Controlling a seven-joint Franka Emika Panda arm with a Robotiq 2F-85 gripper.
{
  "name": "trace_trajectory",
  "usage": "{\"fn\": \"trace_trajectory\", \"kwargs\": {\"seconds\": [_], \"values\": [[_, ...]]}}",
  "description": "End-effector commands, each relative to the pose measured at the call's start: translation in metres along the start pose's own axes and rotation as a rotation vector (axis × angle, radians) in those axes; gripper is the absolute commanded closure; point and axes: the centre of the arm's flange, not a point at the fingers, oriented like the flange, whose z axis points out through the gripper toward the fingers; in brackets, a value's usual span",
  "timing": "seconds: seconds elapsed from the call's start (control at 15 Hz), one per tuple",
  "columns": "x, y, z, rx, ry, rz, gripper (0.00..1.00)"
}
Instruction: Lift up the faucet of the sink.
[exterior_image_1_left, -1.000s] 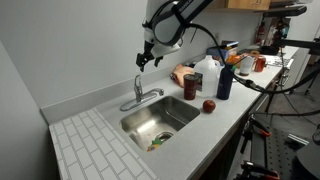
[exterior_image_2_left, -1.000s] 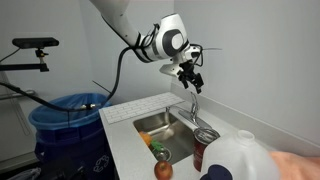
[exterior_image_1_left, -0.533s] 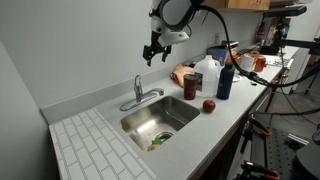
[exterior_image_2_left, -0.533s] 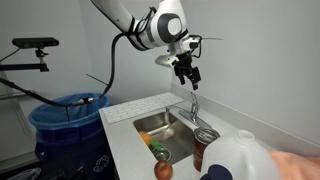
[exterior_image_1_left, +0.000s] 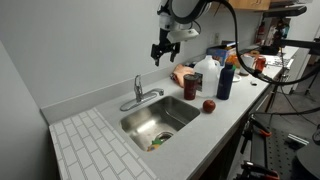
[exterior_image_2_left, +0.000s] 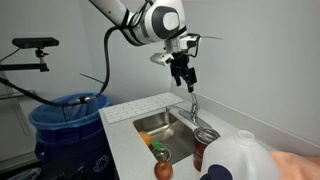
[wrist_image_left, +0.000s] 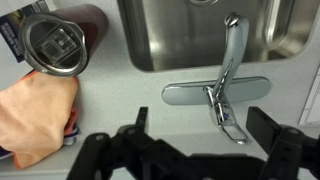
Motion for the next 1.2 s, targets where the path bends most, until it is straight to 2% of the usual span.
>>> {"fn": "trace_trajectory", "kwargs": {"seconds": [0.0, 0.27, 0.67, 1.13], "values": [[-0.04, 0.004, -0.037, 0.038, -0.032, -0.009, 0.0], [-0.071, -0.001, -0.066, 0.068, -0.039, -0.043, 0.0], [-0.106, -0.003, -0.114, 0.139, 0.02, -0.084, 0.0], [-0.127, 0.011, -0.138, 0.185, 0.072, -0.081, 0.0]]}}
